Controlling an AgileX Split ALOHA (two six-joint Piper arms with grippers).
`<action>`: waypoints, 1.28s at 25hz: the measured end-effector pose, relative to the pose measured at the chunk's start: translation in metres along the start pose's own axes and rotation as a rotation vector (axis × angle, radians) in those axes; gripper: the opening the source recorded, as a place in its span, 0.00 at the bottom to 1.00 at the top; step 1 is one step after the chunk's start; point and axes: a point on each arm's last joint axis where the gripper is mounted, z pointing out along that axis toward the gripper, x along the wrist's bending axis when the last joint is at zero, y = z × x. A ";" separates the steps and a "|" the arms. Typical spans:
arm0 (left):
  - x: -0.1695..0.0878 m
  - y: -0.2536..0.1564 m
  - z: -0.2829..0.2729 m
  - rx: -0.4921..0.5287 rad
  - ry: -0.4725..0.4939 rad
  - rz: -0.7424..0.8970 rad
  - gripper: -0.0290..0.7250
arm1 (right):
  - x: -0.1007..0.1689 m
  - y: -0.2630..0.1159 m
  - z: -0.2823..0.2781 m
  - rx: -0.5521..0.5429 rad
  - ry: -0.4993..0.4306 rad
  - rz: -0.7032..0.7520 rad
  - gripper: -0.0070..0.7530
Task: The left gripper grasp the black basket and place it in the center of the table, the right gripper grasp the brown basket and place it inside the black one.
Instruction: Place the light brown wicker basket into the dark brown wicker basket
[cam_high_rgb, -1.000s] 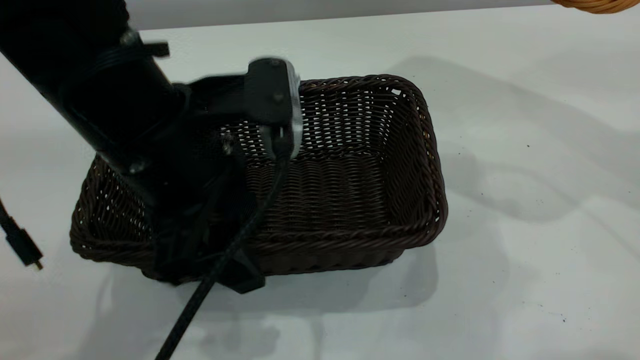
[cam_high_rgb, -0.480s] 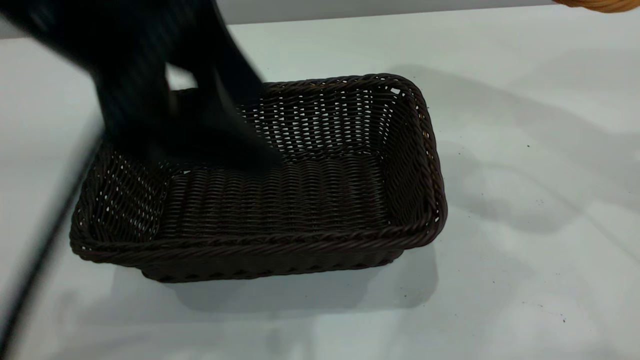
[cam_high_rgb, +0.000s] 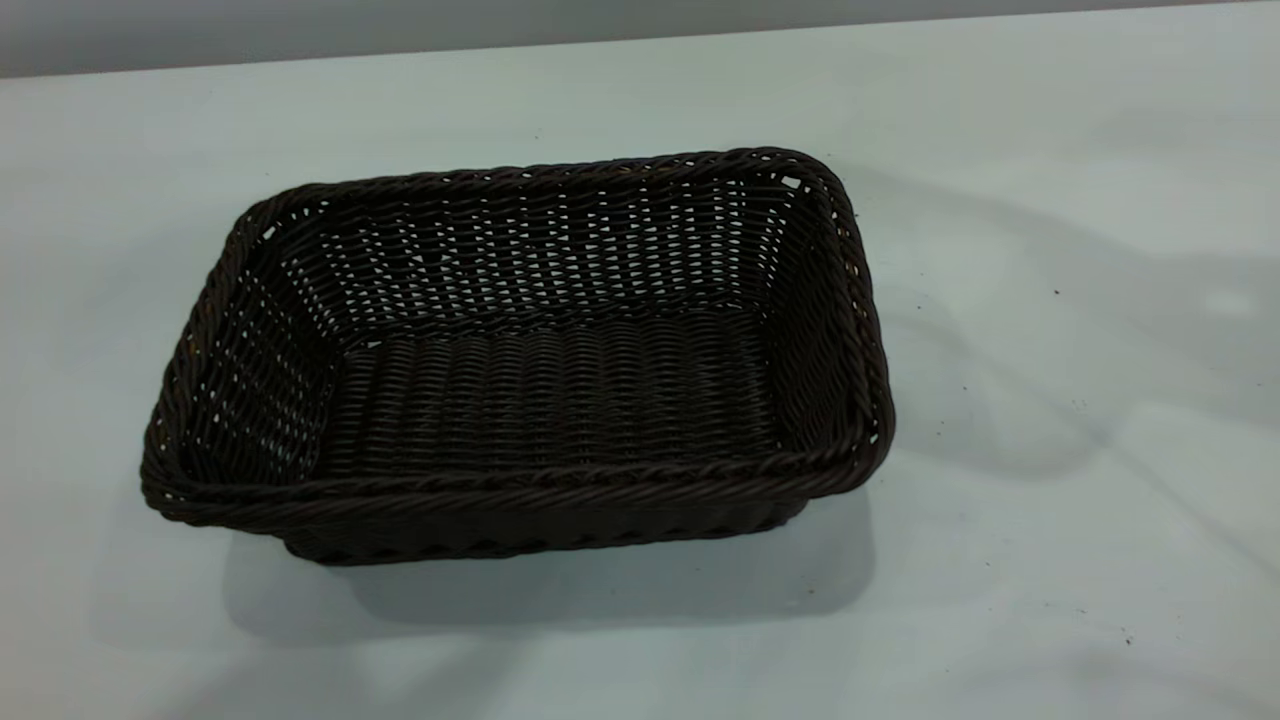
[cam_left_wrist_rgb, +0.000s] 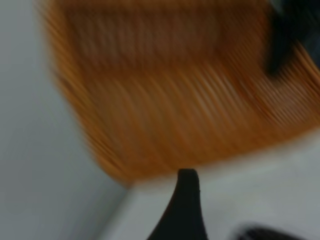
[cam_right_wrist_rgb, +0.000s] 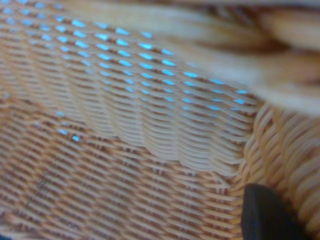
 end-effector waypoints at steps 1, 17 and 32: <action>0.004 0.006 -0.009 -0.042 0.053 0.008 0.84 | 0.006 -0.002 0.007 0.034 -0.007 -0.017 0.15; 0.041 0.026 -0.039 -0.219 0.512 0.062 0.69 | 0.026 -0.051 0.119 0.549 -0.058 -0.091 0.15; 0.041 0.026 -0.038 -0.208 0.516 0.097 0.66 | 0.045 -0.020 0.161 0.622 -0.077 -0.157 0.15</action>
